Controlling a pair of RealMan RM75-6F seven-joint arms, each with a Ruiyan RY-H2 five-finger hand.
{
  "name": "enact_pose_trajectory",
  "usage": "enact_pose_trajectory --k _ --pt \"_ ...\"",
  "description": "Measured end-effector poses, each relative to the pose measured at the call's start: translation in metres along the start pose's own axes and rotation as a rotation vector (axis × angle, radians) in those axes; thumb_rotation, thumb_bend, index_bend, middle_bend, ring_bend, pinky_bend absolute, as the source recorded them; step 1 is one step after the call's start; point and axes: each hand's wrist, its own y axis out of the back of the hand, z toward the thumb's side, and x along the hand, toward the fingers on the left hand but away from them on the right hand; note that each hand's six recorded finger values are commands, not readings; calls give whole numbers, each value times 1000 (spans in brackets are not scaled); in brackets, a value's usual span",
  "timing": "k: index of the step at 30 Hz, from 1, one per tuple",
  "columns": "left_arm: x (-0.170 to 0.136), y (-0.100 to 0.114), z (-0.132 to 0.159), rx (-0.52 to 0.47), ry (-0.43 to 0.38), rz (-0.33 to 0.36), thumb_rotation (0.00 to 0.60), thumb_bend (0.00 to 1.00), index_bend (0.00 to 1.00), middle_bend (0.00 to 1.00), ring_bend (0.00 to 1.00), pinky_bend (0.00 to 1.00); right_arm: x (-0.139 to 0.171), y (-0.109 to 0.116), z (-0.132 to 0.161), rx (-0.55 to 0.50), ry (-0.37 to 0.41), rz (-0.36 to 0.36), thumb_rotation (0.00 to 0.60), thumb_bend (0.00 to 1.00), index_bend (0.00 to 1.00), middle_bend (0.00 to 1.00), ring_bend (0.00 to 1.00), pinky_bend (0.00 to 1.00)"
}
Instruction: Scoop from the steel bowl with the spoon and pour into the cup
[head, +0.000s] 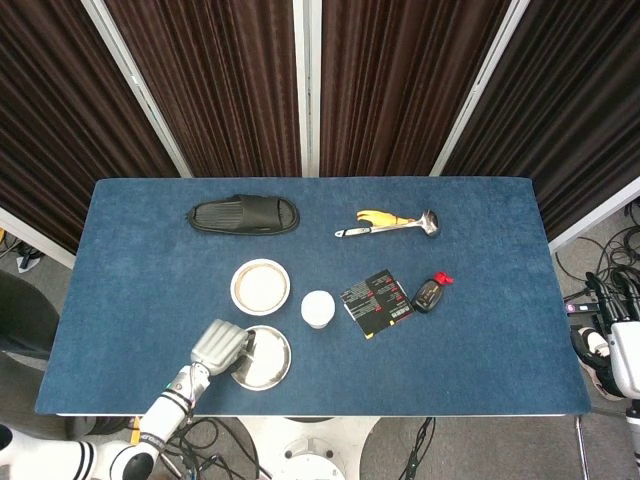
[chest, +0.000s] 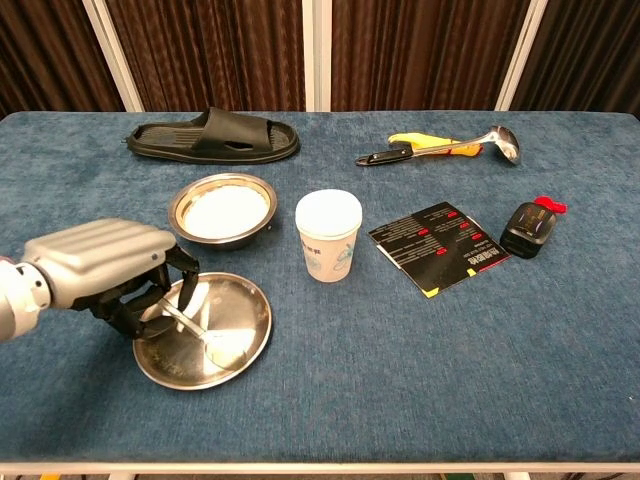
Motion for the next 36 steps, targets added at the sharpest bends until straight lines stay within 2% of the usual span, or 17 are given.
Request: enact_pose_trajectory --k 4,8,12,14,16,18,20,22,24,26,29,32,36 --pt "1 -1 4 25 -4 -2 600 432 495 942 904 1000 0 -3 1 -4 3 9 600 245 0 204 3 76" --pt "-1 2 5 22 4 4 600 430 438 941 905 1000 -1 -4 1 -4 1 10 600 245 0 204 3 76" --pt "-5 6 2 30 5 2 600 430 323 930 896 1000 -1 -3 1 -3 2 11 600 246 0 205 3 75" --pt "-8 15 -3 16 16 16 600 425 289 906 869 1000 -2 -4 1 -4 3 15 600 246 0 205 3 75" --pt "-13 27 -14 -10 43 49 600 409 279 836 787 975 -2 -5 0 -7 0 27 600 246 0 205 3 76" --pt "-21 44 -34 -51 97 112 600 360 278 724 648 846 -3 -7 -2 -12 -5 46 600 247 0 199 2 75" --pt "-31 63 -59 -96 167 198 600 288 278 580 483 645 -4 -10 -4 -20 -6 69 600 251 0 182 1 66" --pt "-45 79 -86 -119 241 285 600 221 278 389 300 413 -5 -13 -4 -33 0 98 600 259 0 161 0 48" --pt "-64 94 -121 -123 328 383 600 193 278 279 204 284 -6 -15 -3 -53 12 120 600 264 0 148 0 36" --pt "-85 101 -154 -95 400 444 600 185 278 239 171 228 -7 -17 -1 -70 27 131 600 265 0 141 0 27" --pt "-116 103 -188 -71 466 488 600 185 278 233 169 195 -8 -19 3 -78 51 123 600 265 0 141 0 24" --pt "-152 98 -206 -69 517 524 600 185 278 233 169 189 -7 -17 7 -87 65 90 600 263 0 152 0 23" --pt "-192 90 -209 -50 562 556 600 186 279 233 168 188 0 -17 10 -83 65 58 600 264 0 161 0 23"
